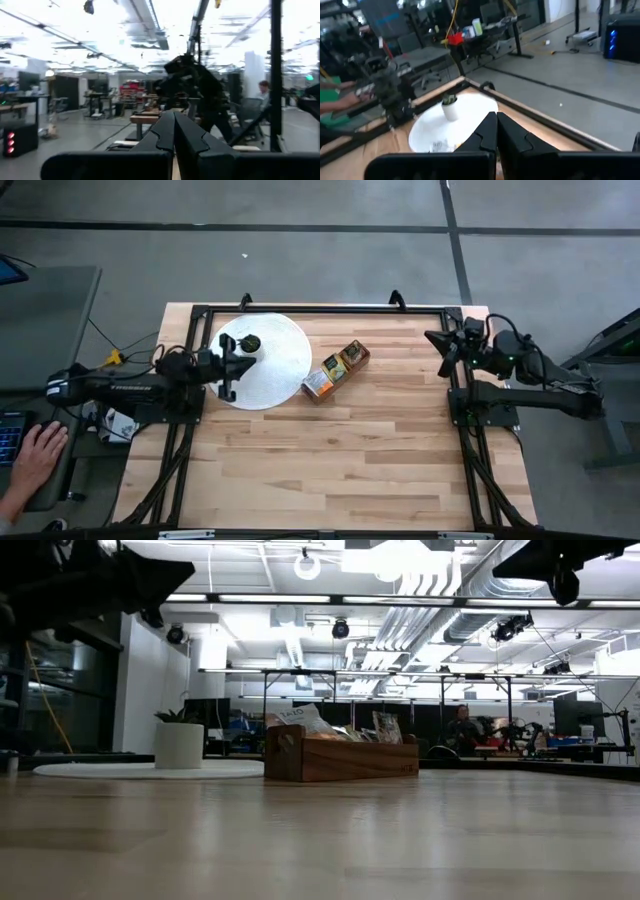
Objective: Pick & Place Tea
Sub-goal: Return to Home Position
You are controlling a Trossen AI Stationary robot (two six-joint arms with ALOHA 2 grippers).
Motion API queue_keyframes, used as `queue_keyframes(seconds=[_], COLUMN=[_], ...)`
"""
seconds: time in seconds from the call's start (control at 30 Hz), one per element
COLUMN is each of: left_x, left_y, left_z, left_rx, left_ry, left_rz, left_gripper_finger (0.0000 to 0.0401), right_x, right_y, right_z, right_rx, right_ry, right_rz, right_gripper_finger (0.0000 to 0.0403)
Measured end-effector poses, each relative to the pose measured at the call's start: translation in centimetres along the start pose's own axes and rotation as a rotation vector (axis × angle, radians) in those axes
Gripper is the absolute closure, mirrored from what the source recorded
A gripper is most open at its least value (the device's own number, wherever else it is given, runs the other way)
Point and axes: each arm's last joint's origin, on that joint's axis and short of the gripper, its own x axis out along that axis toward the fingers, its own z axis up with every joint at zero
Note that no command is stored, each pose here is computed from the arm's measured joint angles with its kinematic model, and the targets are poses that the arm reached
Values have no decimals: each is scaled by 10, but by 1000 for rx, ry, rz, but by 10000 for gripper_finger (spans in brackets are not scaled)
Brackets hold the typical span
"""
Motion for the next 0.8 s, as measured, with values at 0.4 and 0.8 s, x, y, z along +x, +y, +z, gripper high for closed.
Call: queue_keyframes(seconds=[0.4, 0.8], left_x=[-17, -39], left_y=[-4, -4], left_z=[0, -5], left_rx=[25, 50], left_ry=[105, 215], left_rz=[-94, -27], left_gripper_finger=[401, 401], right_x=[0, 0], right_y=[0, 0], right_z=[3, 3], right_rx=[91, 97], right_ry=[-42, -42], right_rz=[-33, -33], right_gripper_finger=[403, 403])
